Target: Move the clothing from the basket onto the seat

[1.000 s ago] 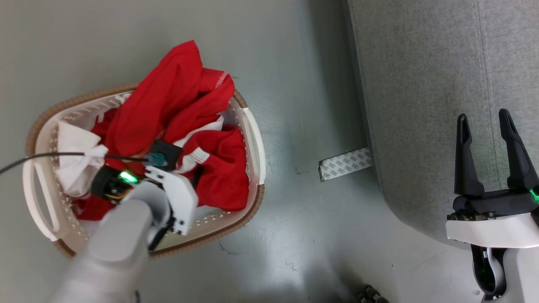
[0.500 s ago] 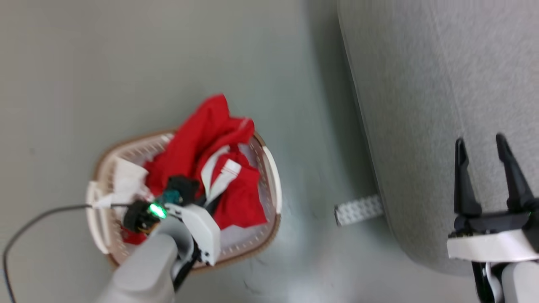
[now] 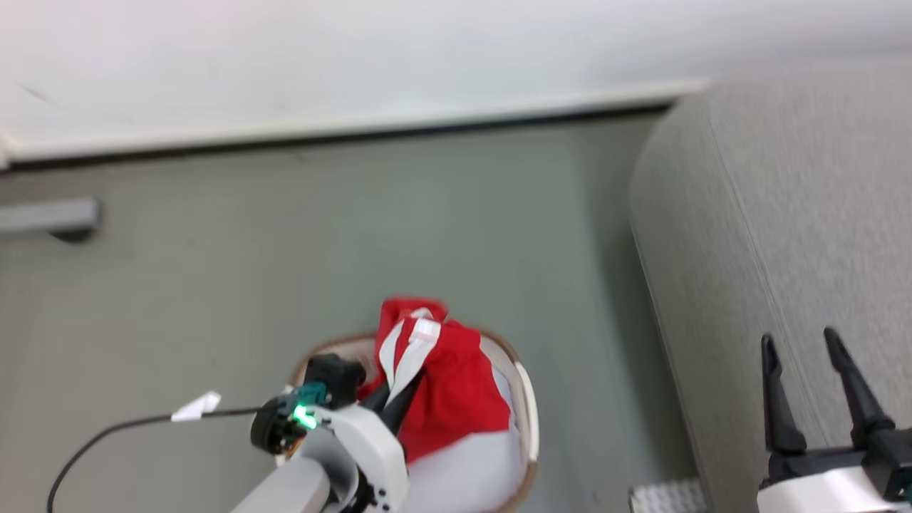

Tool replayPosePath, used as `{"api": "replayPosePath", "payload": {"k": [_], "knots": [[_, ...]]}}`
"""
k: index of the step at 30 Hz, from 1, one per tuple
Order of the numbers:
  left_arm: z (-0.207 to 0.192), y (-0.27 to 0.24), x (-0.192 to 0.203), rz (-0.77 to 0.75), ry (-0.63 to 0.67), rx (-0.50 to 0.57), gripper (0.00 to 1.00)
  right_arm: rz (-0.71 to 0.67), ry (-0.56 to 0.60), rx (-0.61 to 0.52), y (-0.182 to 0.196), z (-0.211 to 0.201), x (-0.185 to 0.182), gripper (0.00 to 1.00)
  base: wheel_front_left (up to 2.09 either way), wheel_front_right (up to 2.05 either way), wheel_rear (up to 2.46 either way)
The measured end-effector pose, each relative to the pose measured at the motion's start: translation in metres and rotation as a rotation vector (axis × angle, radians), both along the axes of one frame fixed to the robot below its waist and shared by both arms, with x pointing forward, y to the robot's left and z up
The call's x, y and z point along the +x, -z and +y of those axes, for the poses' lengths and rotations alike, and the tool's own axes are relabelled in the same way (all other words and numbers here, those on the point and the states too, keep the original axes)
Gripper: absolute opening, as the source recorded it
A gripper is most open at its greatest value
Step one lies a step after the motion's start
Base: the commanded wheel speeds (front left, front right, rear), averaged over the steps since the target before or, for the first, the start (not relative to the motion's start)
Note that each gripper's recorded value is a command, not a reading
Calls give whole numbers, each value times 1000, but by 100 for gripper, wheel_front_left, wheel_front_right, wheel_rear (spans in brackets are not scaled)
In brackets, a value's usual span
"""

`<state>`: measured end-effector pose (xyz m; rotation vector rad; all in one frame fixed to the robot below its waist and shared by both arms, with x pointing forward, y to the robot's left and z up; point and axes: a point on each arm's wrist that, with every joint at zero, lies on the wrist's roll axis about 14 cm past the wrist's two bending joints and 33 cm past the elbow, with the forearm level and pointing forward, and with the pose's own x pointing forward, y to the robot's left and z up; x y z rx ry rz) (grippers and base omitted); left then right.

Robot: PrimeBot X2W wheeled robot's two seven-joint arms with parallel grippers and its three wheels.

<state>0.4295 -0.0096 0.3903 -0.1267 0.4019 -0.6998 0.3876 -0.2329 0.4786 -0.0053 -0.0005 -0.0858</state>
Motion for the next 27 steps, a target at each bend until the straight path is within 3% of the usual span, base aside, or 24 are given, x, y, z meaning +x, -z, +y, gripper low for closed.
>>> {"api": "replayPosePath", "payload": {"k": [14, 27], "knots": [[35, -132, -25, -302, -94, -54, 0, -105, -66, 32, -35, 24, -32, 100, 0, 0, 0], [36, -201, -27, -476, -131, -100, 0, -122, -24, 38, -38, 13, -60, 100, 0, 0, 0]]}}
